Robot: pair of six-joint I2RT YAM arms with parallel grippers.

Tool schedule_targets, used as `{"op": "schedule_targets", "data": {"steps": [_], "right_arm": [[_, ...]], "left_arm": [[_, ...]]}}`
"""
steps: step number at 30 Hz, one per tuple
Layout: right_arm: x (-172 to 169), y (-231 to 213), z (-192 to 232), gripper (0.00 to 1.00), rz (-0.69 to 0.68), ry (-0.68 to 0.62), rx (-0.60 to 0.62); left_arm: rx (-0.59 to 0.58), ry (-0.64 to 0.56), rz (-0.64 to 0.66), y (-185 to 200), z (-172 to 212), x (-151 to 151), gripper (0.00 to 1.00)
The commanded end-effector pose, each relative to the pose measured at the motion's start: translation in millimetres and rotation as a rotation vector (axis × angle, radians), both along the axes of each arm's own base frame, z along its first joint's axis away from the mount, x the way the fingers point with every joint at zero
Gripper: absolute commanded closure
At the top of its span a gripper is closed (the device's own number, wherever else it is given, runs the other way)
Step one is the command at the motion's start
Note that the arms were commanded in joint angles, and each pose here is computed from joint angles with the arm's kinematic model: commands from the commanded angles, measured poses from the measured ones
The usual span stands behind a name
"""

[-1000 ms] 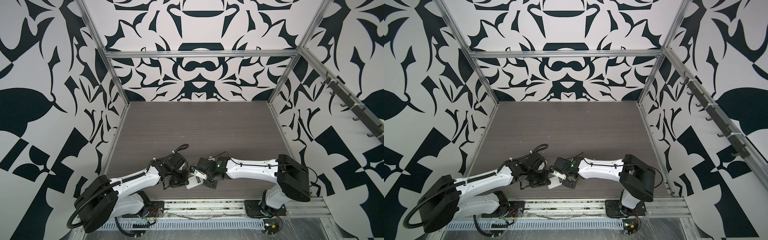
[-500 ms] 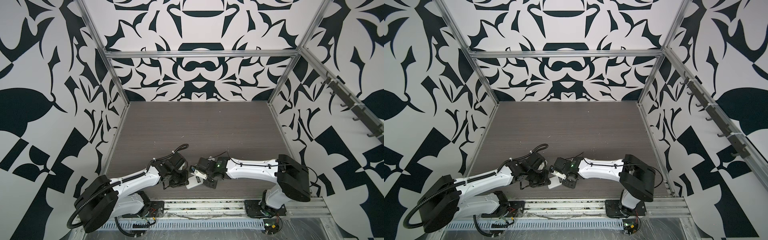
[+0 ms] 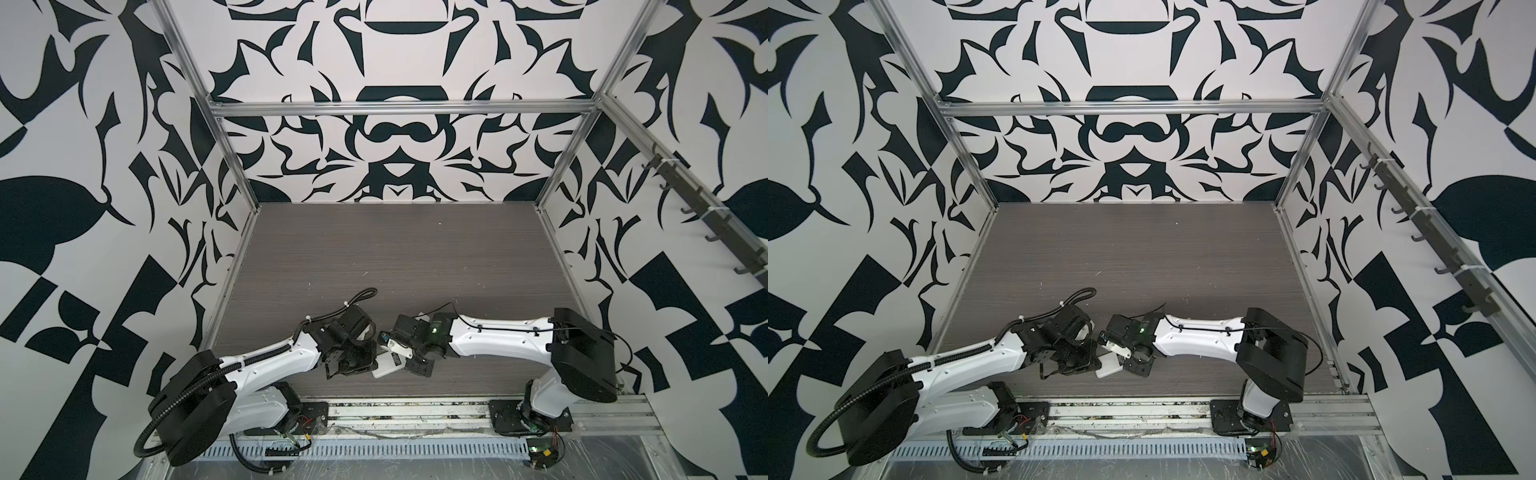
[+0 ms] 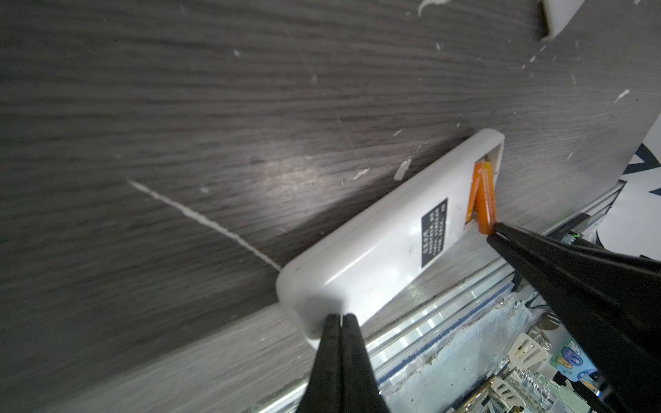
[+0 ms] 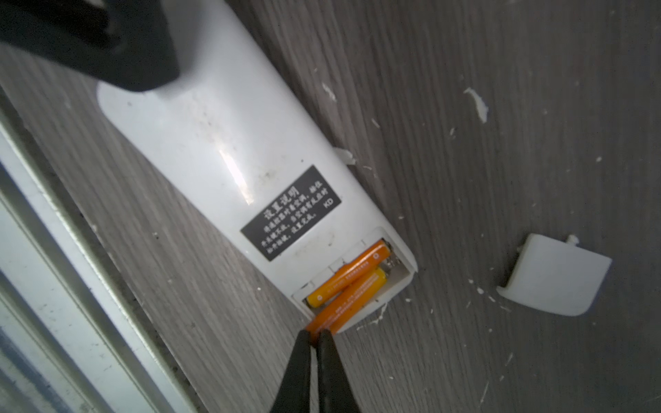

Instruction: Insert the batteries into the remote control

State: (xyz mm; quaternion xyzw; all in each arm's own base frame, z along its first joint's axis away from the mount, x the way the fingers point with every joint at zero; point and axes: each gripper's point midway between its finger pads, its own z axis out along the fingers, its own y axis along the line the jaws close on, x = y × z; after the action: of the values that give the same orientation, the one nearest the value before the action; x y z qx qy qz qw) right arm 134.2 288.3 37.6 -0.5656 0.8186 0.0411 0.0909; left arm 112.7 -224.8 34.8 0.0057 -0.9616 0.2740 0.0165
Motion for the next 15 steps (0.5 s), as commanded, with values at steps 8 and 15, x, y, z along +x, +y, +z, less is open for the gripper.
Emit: {"op": "schedule_targets", "data": {"steps": [8,15], "right_arm": [[24.5,-13.5,-15.5,0.92,-0.06,-0.05,-0.074],[27.1,-10.0,-16.5,0.93,-0.062,-0.044,-0.073]], "left_arm": [[0.054,0.011,0.011,14.4,-12.9,-4.7,1.0],[0.059,0.011,0.01,15.3,-13.7,-5.0,1.0]]}}
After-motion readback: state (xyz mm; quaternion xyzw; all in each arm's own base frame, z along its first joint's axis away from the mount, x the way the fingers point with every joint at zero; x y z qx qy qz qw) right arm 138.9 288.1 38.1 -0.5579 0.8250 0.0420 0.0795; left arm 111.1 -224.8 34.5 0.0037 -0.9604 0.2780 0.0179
